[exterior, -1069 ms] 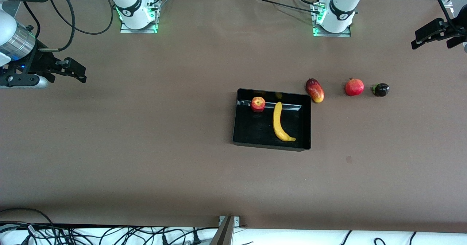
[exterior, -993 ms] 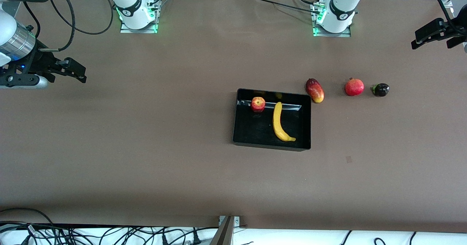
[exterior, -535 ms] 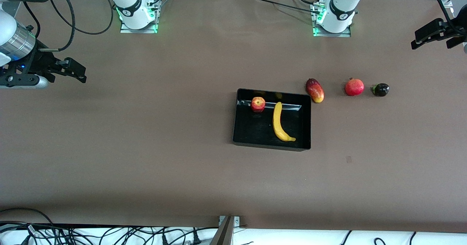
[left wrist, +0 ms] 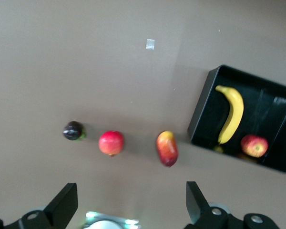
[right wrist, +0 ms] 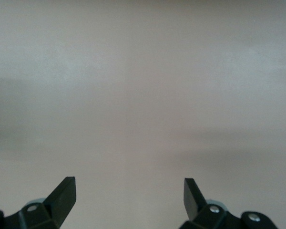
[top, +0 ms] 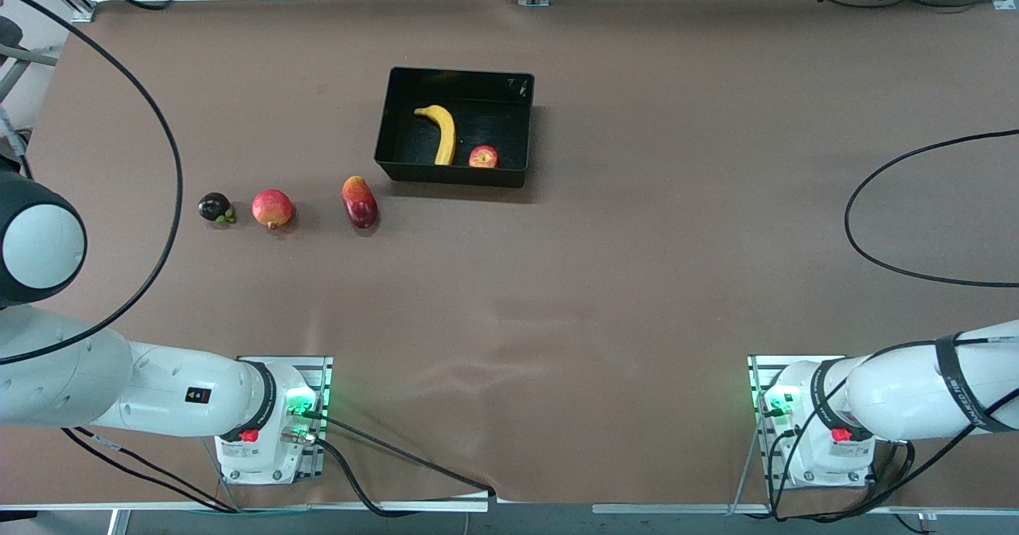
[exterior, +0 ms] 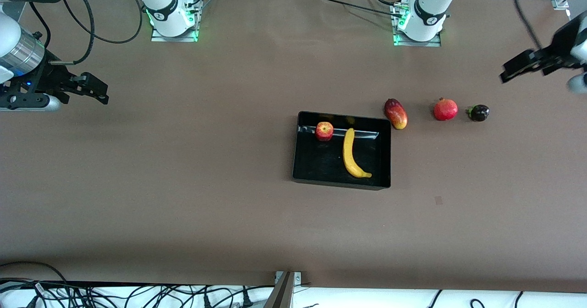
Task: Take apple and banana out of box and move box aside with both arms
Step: 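Reach the left gripper toward the red apple inside the black tray, then lower the left gripper into the tray and close on the apple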
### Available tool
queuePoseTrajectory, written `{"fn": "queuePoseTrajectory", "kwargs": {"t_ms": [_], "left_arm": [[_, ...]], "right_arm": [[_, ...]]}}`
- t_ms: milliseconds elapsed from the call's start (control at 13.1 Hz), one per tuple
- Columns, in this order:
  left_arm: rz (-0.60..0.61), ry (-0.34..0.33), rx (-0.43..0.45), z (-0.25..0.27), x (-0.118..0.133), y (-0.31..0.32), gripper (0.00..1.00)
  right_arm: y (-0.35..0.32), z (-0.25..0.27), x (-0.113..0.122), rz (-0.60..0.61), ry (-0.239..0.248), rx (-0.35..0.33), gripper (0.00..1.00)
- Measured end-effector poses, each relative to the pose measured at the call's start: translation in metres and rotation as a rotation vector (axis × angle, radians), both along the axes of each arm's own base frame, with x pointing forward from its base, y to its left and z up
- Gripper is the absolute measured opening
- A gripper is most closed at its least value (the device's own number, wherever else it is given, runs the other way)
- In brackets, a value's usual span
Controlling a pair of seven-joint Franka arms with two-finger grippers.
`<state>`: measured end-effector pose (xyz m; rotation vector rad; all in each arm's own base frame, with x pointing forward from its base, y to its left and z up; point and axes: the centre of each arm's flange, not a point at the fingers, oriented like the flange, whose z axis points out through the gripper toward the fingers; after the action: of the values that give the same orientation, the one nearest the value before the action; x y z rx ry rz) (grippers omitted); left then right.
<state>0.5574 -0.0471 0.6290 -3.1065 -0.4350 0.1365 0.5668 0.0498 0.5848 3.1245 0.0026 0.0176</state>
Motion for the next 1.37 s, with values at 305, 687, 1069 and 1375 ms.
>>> {"fn": "queuePoseTrajectory", "kwargs": {"t_ms": [305, 687, 1069, 1375], "left_arm": [[0.206, -0.018, 0.013, -0.076, 0.019, -0.068, 1.0], [0.349, -0.024, 0.005, -0.166, 0.019, -0.151, 1.0], [0.397, 0.073, 0.047, -0.28, 0.005, -0.229, 1.0], [0.387, 0.098, 0.053, -0.353, -0.014, -0.285, 1.0]], "right_arm": [[0.0, 0.001, 0.001, 0.0, -0.007, 0.001, 1.0], [0.0, 0.002, 0.002, 0.001, -0.021, 0.002, 1.0], [0.002, 0.002, 0.002, 0.004, -0.025, 0.002, 1.0], [0.002, 0.002, 0.003, 0.004, -0.024, 0.002, 1.0]]}}
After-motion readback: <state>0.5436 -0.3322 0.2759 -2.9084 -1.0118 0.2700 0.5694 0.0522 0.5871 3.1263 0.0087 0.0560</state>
